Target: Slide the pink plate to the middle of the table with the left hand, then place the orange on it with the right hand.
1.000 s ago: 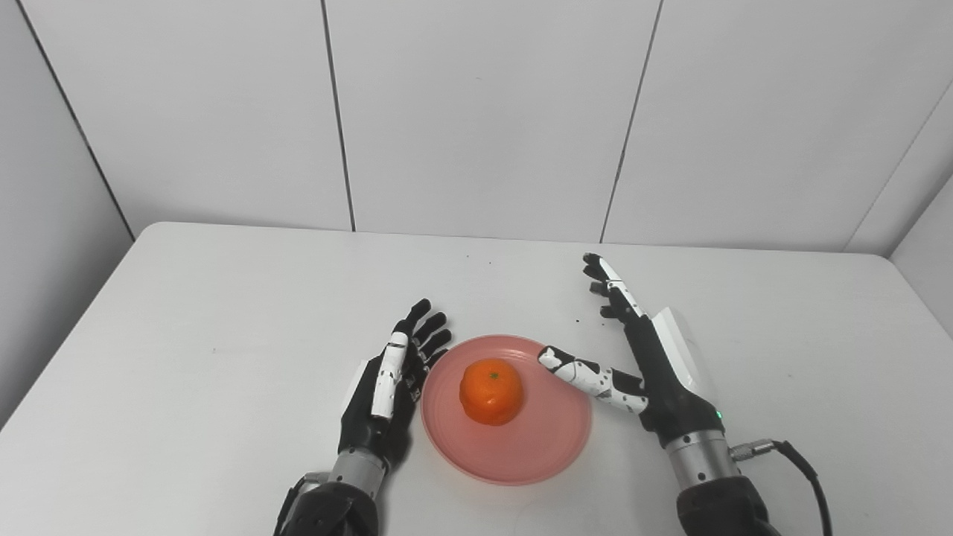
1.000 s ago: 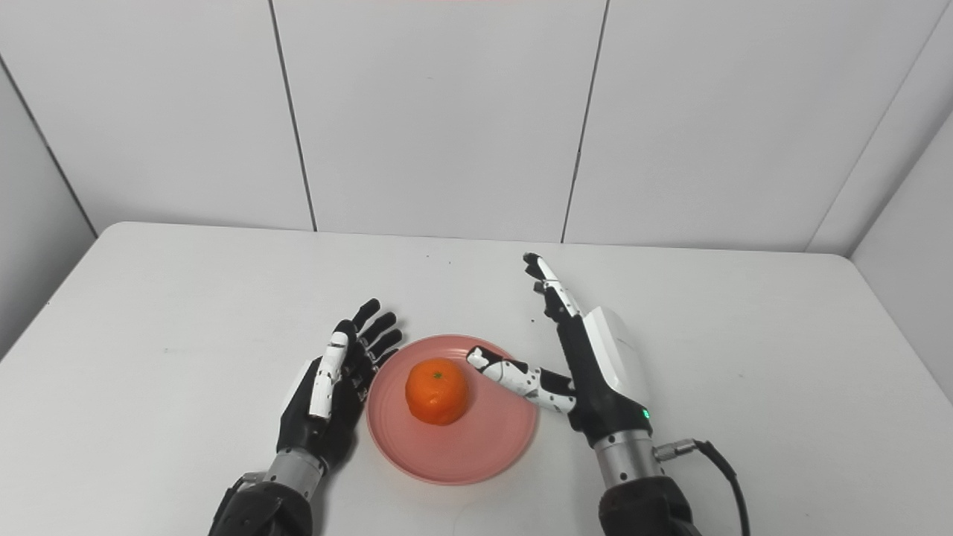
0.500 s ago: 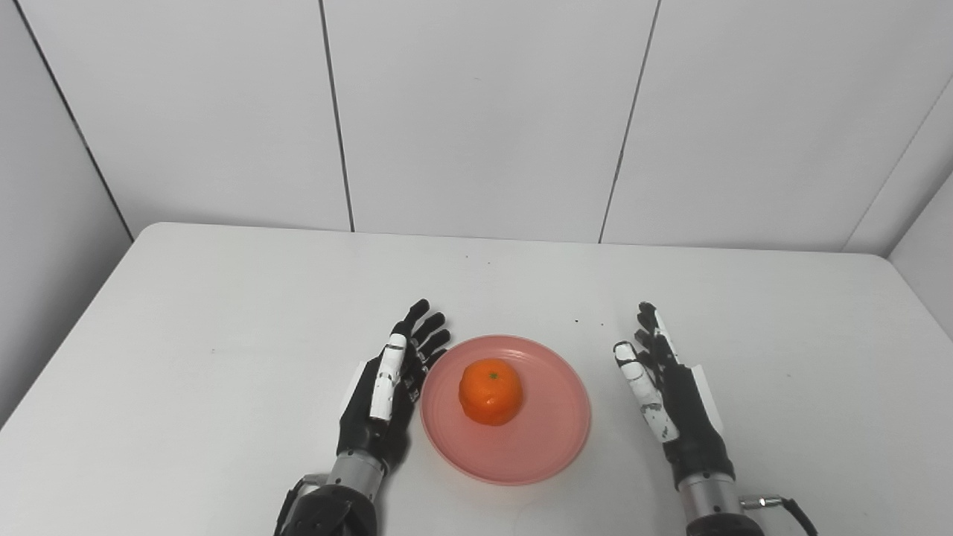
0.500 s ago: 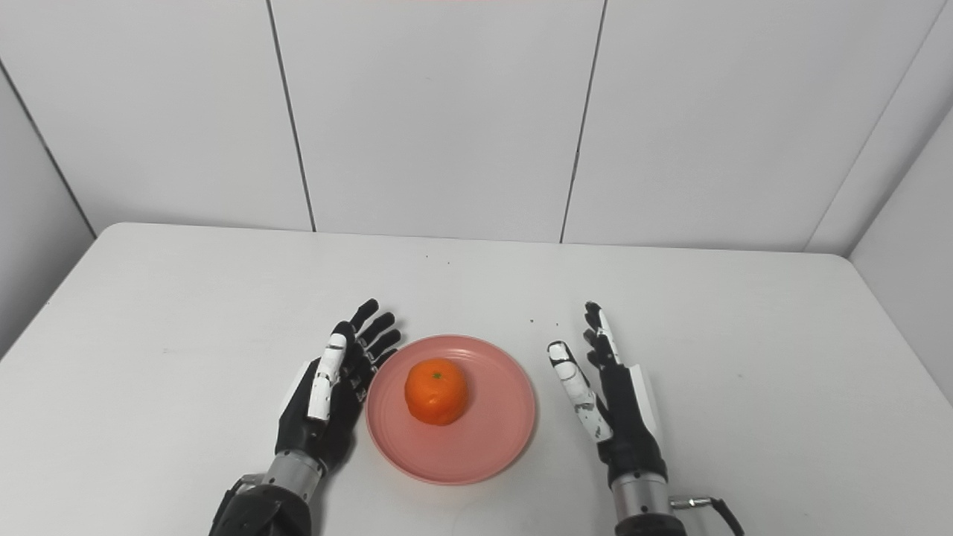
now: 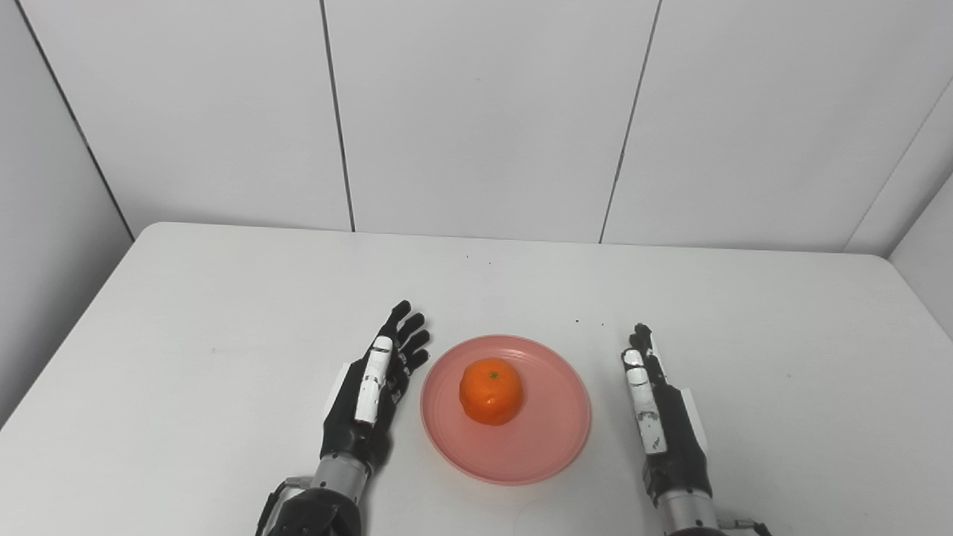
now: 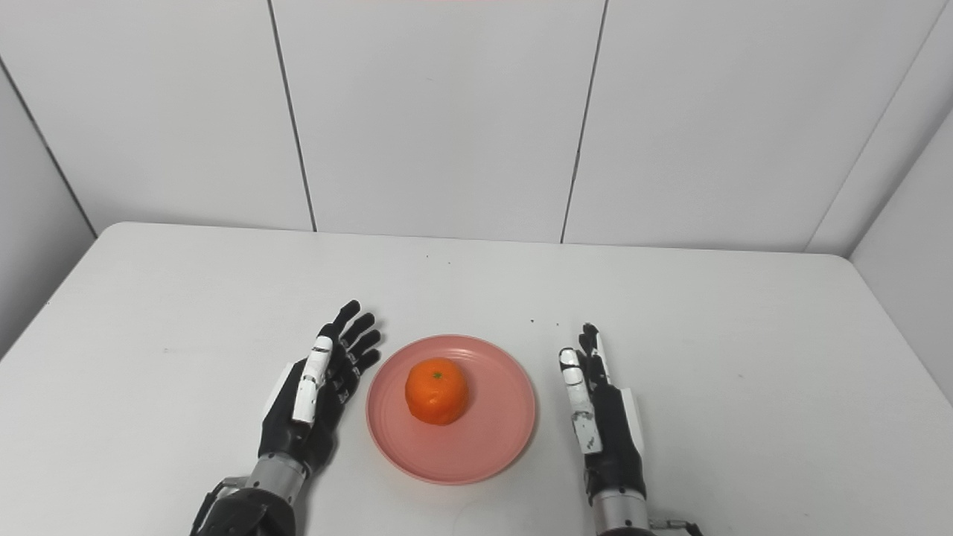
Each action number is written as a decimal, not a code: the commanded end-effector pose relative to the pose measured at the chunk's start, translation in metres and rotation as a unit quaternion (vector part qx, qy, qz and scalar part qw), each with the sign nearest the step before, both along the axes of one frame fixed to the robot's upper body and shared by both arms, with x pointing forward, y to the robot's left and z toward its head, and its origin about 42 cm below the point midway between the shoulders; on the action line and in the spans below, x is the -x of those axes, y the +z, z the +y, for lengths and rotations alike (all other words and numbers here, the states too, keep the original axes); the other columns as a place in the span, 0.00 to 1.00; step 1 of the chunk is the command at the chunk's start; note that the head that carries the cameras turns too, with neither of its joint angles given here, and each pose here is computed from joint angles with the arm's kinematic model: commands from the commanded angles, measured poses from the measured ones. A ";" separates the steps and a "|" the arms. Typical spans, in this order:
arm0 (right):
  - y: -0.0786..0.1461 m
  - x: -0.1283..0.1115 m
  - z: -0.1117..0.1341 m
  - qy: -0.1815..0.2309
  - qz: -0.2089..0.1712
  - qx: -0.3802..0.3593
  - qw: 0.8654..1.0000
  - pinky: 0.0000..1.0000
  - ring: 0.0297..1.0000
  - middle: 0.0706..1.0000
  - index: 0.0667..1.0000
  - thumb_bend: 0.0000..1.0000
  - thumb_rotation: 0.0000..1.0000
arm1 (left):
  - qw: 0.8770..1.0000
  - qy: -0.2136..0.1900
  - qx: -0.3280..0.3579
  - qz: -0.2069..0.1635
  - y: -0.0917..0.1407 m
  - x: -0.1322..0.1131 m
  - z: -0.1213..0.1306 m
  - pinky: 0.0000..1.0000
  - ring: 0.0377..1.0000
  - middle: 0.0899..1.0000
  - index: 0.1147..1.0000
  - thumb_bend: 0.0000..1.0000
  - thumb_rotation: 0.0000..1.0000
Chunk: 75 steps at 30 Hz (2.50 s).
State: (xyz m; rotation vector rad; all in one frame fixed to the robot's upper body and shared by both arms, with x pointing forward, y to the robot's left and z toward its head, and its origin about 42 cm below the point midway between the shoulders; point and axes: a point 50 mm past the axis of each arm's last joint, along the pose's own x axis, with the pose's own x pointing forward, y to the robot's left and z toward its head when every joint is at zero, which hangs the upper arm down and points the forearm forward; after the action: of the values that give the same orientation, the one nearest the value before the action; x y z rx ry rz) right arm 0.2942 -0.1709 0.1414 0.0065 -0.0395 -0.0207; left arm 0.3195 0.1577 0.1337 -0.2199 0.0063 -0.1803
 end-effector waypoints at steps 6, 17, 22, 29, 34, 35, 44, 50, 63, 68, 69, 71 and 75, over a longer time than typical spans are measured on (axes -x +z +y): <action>0.001 0.001 0.006 -0.001 -0.036 -0.028 0.999 0.98 0.98 0.99 1.00 0.20 1.00 | 1.000 0.007 -0.003 0.001 -0.008 0.007 0.006 0.95 0.95 0.96 0.95 0.41 1.00; -0.008 0.002 0.005 -0.007 -0.035 -0.032 0.999 0.97 0.97 0.98 0.99 0.22 1.00 | 1.000 0.010 -0.005 -0.012 -0.009 0.013 0.006 0.99 0.97 0.98 0.97 0.41 1.00; -0.007 0.002 0.006 -0.009 -0.033 -0.039 0.999 0.98 0.97 0.99 0.99 0.22 1.00 | 1.000 0.009 -0.001 -0.013 -0.009 0.014 0.005 1.00 0.99 1.00 0.98 0.40 1.00; -0.008 0.005 0.005 -0.012 -0.033 -0.033 0.999 0.97 0.97 0.99 1.00 0.23 1.00 | 1.000 0.012 -0.003 -0.013 -0.009 0.016 0.006 0.99 0.98 0.99 0.98 0.40 1.00; -0.009 0.007 0.006 -0.014 -0.035 -0.028 0.999 0.96 0.96 0.98 0.99 0.22 1.00 | 1.000 0.012 -0.002 -0.012 -0.011 0.018 0.008 1.00 0.99 1.00 0.99 0.40 1.00; -0.009 0.007 0.006 -0.013 -0.036 -0.028 0.999 0.96 0.96 0.98 0.99 0.22 1.00 | 1.000 0.012 -0.002 -0.012 -0.011 0.018 0.009 1.00 0.99 1.00 0.99 0.39 1.00; -0.007 0.010 0.004 -0.013 -0.037 -0.029 0.999 0.97 0.97 0.99 1.00 0.21 1.00 | 1.000 0.018 -0.002 -0.013 -0.015 0.023 0.010 1.00 0.99 1.00 0.99 0.40 1.00; -0.009 0.013 0.005 -0.014 -0.032 -0.023 0.999 0.97 0.96 0.98 0.99 0.20 1.00 | 1.000 0.018 -0.002 -0.017 -0.017 0.025 0.010 1.00 0.99 1.00 1.00 0.40 1.00; -0.007 0.014 0.012 -0.020 -0.032 -0.016 0.999 0.96 0.96 0.97 0.98 0.19 1.00 | 1.000 0.015 -0.005 -0.022 -0.016 0.026 0.014 1.00 0.99 1.00 0.99 0.39 1.00; -0.005 0.016 0.014 -0.017 -0.032 -0.020 0.999 0.96 0.96 0.98 0.98 0.20 1.00 | 1.000 0.014 -0.008 -0.023 -0.014 0.028 0.014 1.00 0.99 1.00 0.99 0.40 1.00; -0.005 0.016 0.014 -0.018 -0.032 -0.022 0.999 0.97 0.96 0.98 0.98 0.20 1.00 | 1.000 0.014 -0.008 -0.022 -0.014 0.028 0.014 1.00 0.99 1.00 0.99 0.40 1.00; -0.004 0.017 0.015 -0.018 -0.031 -0.024 0.999 0.96 0.96 0.98 0.98 0.20 1.00 | 1.000 0.013 -0.009 -0.023 -0.013 0.029 0.014 1.00 0.99 1.00 0.99 0.40 1.00; -0.002 0.017 0.017 -0.019 -0.030 -0.028 0.999 0.97 0.97 0.98 0.98 0.20 1.00 | 1.000 0.012 -0.009 -0.023 -0.013 0.030 0.014 1.00 0.99 1.00 0.99 0.40 1.00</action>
State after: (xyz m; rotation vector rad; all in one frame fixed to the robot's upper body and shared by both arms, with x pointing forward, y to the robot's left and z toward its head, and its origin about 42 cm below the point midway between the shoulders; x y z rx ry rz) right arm 0.2768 -0.1584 0.1304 0.0478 -0.0745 -0.0622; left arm 0.2939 0.1723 0.1238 -0.1963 -0.0624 -0.1614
